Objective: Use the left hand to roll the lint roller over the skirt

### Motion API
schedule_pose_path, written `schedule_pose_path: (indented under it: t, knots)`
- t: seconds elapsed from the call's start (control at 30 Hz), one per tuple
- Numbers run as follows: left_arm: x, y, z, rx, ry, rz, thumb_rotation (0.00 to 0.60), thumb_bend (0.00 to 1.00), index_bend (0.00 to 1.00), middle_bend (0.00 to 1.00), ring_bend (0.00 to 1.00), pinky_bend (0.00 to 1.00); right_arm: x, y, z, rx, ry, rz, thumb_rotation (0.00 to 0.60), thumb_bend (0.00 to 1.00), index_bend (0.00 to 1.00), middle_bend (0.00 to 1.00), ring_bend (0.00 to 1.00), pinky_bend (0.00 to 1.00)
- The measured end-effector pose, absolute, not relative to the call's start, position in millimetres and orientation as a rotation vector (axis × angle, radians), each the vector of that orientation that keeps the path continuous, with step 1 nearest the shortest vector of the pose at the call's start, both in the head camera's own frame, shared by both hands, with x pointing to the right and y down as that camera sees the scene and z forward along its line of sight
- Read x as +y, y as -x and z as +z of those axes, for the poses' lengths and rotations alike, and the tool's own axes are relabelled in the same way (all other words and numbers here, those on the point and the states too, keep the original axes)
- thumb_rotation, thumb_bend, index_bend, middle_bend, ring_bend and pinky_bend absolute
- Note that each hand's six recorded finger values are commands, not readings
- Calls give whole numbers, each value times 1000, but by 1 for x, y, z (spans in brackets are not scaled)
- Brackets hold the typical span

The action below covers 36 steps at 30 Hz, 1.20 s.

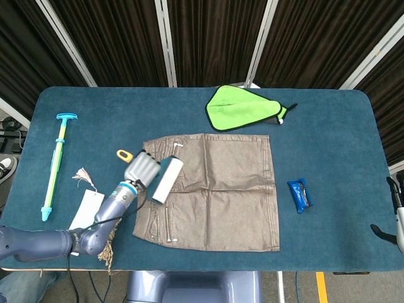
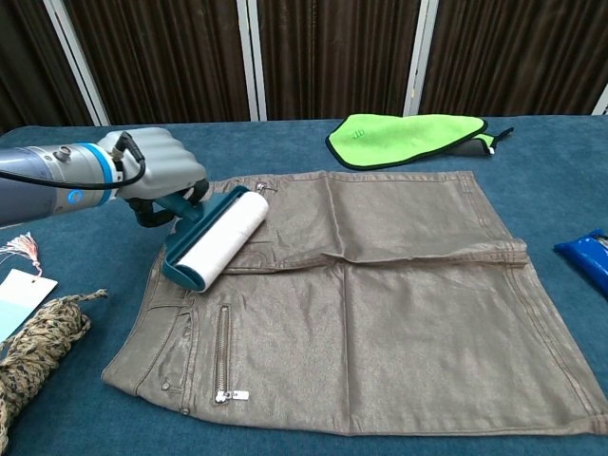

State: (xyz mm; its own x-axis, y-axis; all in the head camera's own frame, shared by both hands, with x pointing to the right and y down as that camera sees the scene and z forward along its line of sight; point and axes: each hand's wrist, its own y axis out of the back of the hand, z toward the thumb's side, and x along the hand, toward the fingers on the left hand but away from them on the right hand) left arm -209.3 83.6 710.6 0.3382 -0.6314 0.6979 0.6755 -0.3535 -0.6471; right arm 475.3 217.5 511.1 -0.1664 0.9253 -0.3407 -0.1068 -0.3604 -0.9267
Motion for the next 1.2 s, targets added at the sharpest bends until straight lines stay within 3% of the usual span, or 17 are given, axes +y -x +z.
schedule_pose_path:
  t: [0.37, 1.2]
  knots:
    - [78, 216, 707, -1, 1393, -1345, 600, 924, 721, 535, 418, 493, 215, -473, 511, -1028, 1296, 1636, 600, 0, 0, 0, 0, 0]
    - [135, 97, 699, -79, 1439, -1124, 600, 926, 726, 540, 422, 495, 215, -481, 499, -1074, 1298, 1612, 600, 0, 0, 0, 0, 0]
